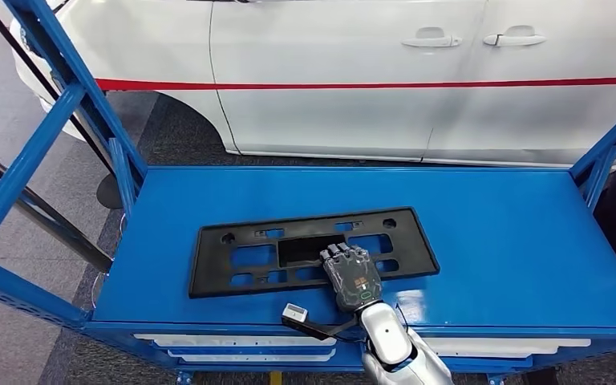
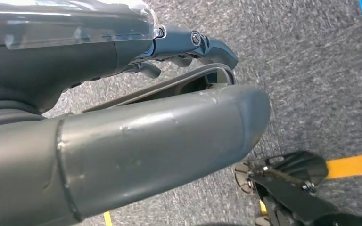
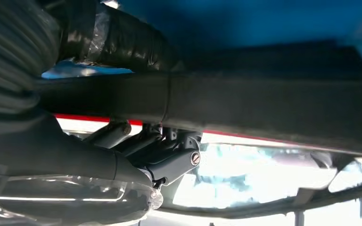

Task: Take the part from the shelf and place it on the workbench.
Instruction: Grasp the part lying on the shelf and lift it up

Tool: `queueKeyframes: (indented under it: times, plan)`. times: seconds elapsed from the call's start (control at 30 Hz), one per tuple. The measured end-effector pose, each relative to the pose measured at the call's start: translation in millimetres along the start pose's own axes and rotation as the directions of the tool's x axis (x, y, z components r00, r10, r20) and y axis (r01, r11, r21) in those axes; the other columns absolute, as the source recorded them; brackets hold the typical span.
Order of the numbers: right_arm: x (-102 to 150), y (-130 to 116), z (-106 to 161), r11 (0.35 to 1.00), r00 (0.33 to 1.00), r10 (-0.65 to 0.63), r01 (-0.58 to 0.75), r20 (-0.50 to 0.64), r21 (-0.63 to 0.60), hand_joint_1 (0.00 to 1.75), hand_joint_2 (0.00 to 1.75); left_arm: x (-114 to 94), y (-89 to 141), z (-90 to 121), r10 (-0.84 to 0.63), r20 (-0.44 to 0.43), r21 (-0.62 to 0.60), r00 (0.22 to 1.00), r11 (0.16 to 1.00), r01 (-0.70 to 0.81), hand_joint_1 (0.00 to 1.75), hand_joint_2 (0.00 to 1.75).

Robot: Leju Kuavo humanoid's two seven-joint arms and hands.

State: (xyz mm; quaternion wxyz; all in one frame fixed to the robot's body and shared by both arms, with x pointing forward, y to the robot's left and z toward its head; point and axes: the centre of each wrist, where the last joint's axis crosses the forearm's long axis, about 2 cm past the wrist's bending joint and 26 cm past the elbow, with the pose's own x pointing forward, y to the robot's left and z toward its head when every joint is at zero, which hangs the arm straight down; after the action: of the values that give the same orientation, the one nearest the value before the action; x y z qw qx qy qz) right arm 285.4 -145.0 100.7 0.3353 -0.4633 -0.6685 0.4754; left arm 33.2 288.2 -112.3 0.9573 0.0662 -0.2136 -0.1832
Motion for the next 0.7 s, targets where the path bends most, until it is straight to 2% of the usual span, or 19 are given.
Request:
queueKeyframes:
  times: [0.2, 0.27, 0.33, 0.4, 0.5, 0.6, 0.7]
  plan:
    - [-8.4, 3.8, 5.6, 0.998, 0.999, -0.051, 0.051, -0.007, 0.041, 1.75, 1.75, -1.7, -0.6, 0.7, 0.008, -0.009, 0.001, 1.0, 1.0, -0.008, 0.0, 0.0]
    - [-9.3, 2.5, 8.9, 0.986, 0.987, -0.162, 0.162, 0.003, 0.041, 1.75, 1.75, -2.0, -0.7, 0.8, 0.016, -0.007, 0.005, 1.0, 1.0, -0.016, 0.0, 0.0]
    - [-7.2, -5.9, 11.2, 0.942, 0.942, -0.334, 0.335, 0.041, -0.004, 1.75, 1.75, -2.6, -2.1, 1.3, 0.027, -0.004, 0.01, 1.0, 1.0, -0.027, 0.0, 0.0]
    - [0.1, -25.5, 10.4, 0.836, 0.843, -0.524, 0.536, 0.121, -0.114, 1.75, 1.75, -2.4, -4.7, 1.8, 0.04, 0.0, 0.016, 0.999, 0.999, -0.04, 0.0, 0.0]
    - [16.5, -68.0, 11.3, 0.585, 0.645, -0.711, 0.764, 0.28, -0.272, 1.75, 1.75, -0.6, -8.4, 2.0, 0.059, 0.01, 0.026, 0.998, 0.998, -0.059, 0.0, 0.0]
    - [22.4, -108.1, 15.2, 0.352, 0.492, -0.751, 0.863, 0.44, -0.364, 1.75, 1.75, -0.5, -11.4, 2.6, 0.072, 0.011, 0.029, 0.997, 0.997, -0.072, 0.0, 0.0]
    - [21.1, -138.8, 20.8, 0.146, 0.385, -0.709, 0.9, 0.591, -0.411, 1.75, 1.75, -0.6, -13.4, 3.1, 0.084, 0.007, 0.033, 0.996, 0.996, -0.084, 0.0, 0.0]
